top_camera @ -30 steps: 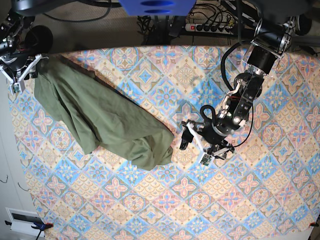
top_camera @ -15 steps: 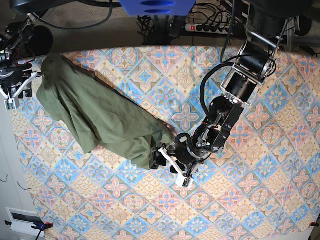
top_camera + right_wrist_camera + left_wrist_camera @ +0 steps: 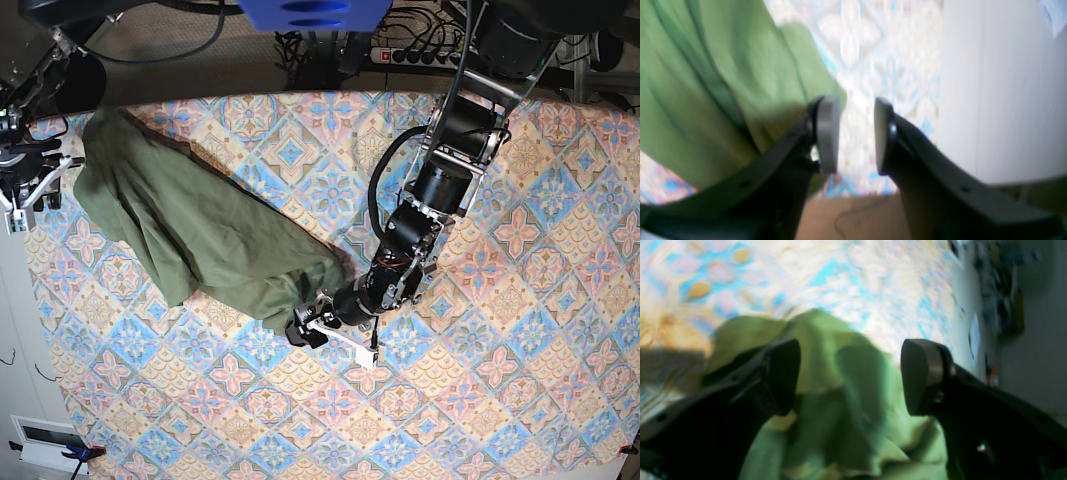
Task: Layout the t-shirt on the table in an organized manner, then fold the t-shirt properly
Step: 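Reach the left gripper to the shirt's opposite end and grasp it, then stretch the shirt between both grippers, pulling ends apart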
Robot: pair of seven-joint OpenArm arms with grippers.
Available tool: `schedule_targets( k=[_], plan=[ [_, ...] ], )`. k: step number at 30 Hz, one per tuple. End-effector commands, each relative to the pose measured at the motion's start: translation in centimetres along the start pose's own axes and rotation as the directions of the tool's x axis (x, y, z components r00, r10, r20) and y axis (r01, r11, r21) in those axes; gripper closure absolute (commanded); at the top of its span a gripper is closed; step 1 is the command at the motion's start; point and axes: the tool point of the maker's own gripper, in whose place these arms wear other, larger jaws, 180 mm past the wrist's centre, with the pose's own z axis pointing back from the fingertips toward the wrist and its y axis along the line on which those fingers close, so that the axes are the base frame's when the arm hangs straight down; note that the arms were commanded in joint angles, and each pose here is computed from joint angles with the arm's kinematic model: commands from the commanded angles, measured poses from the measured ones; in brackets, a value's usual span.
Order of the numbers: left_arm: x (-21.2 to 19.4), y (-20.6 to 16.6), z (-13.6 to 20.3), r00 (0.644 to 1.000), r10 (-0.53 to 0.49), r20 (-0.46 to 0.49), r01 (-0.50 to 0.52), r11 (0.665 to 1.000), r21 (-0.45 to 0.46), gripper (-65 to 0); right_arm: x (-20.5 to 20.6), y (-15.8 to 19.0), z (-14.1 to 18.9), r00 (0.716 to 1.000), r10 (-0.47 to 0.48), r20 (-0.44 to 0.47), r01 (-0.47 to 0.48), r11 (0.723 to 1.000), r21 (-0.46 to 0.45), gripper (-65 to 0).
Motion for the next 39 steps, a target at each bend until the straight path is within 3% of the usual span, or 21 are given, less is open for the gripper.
schedule_targets(
  k=[1,3,9,17,22,27,34,39],
  plan=[
    [1.8,-2.6,-0.2,0.999,0.000,0.038,0.003,0.998,-0.059,-44.0,1.0,-0.6,0.5,0.999,0.019,0.029,-0.018,1.000,-0.017,-16.9],
    [1.3,-2.5,-0.5,0.999,0.021,0.029,-0.020,0.998,-0.057,-37.4,1.0,-0.6,0.5,0.999,0.019,0.029,-0.018,1.000,-0.017,-16.9],
    [0.0,-2.1,-1.4,0.996,0.093,0.005,-0.092,0.995,-0.043,-0.8,1.6,-0.8,0.5,0.999,0.016,0.048,-0.015,1.000,-0.020,-16.9],
    [2.2,-2.4,0.2,0.997,0.073,0.031,-0.071,0.994,-0.079,0.0,1.6,-0.7,0.5,0.999,0.014,0.049,-0.013,1.000,-0.018,-16.8],
    [5.5,-1.7,3.4,0.983,0.162,0.086,-0.148,0.977,-0.152,0.0,1.5,-0.2,0.3,0.999,-0.002,0.051,0.002,1.000,-0.006,-16.8],
    [6.6,0.2,5.6,0.978,0.186,0.095,-0.170,0.973,-0.156,0.0,2.1,0.3,0.0,0.998,-0.006,0.069,0.006,1.000,0.007,-16.8],
    [5.7,2.9,12.4,0.987,0.011,0.163,0.008,0.993,-0.114,0.0,4.4,3.0,0.1,0.984,-0.049,0.170,0.024,0.989,0.146,-17.2],
    [0.8,6.0,16.3,0.990,-0.091,0.109,0.095,0.995,-0.029,0.0,6.5,5.9,0.9,0.957,-0.118,0.265,0.034,0.953,0.300,-17.4]
  ],
)
